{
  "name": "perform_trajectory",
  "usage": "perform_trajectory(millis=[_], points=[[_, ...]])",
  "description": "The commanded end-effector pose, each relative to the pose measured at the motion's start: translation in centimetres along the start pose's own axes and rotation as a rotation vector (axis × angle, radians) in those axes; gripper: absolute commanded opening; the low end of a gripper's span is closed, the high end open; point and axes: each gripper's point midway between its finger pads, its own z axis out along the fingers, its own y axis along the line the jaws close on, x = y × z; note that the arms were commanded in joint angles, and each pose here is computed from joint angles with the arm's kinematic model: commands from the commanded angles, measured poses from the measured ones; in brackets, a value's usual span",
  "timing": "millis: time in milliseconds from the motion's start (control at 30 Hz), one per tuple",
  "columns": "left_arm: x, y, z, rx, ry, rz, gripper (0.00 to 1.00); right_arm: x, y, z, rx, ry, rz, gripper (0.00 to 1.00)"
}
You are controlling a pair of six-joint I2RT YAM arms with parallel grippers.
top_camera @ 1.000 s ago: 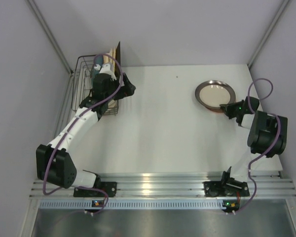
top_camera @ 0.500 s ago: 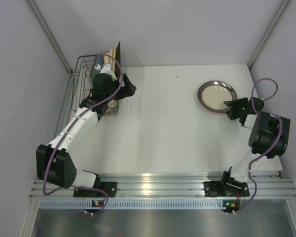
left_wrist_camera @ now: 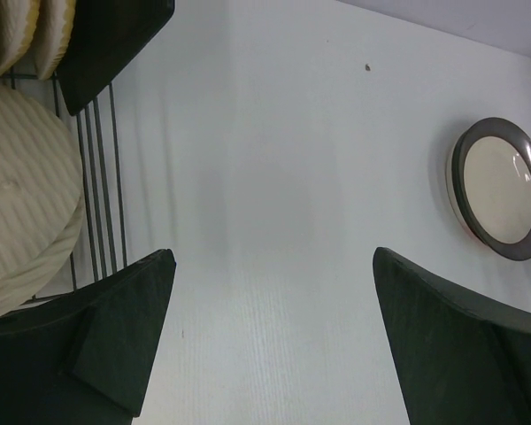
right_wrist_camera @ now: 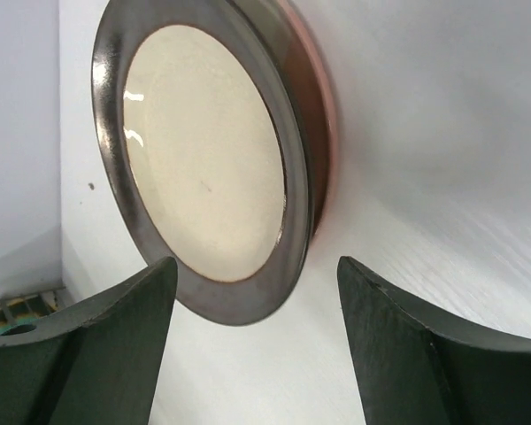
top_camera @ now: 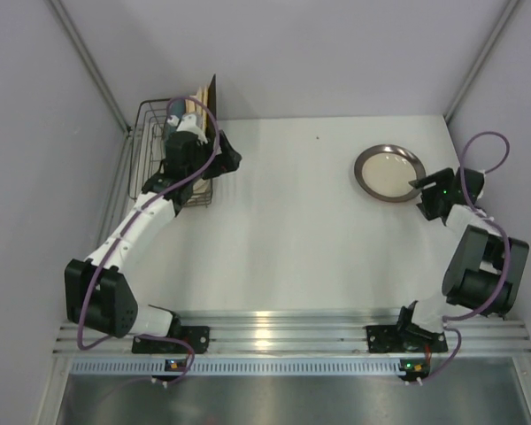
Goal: Unload the plates from the dish rack
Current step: Place the plate on the table, then grab a plate with the left arm
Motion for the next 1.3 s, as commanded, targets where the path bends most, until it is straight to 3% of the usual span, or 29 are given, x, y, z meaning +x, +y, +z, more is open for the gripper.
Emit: perform_trajectory(millis=[0,200,400,567,700,1033,1267], points=[[-3.1,1.0,-0.1,-0.051,-0.087,0.023,0.99,-1.1,-1.0,-2.7,0.081,-0.061,-0.087,0.73],[-9.7,6.2,1.4,-0.194,-0.188,-0.009,0.97,1.9,2.2,-5.5,-0.037,-0.043,-0.249,0.73],[-13.0,10.2,5.7,-0.370,-0.170,0.180,0.97,8.1,8.0,-6.6,-0.172,0.072,-0.470,0.73],[-12.0,13.7,9.1,-0.470,-0.063,0.342,0.96,12.3,10.3,-7.0,-0.258,0.170,-0.541,0.74],[-11.5,15.6,9.5,-0.503,-0.029,0.390,0.95,13.2,10.3,-7.1,-0.263,0.185,-0.574,0.74],[-10.9,15.4,7.1,-0.461,0.015,0.495,0.93,13.4,10.5,-7.1,-0.261,0.202,-0.612,0.74],[-11.4,16.6,4.7,-0.523,0.051,0.569,0.92,13.3,11.0,-7.0,-0.254,0.210,-0.644,0.74]])
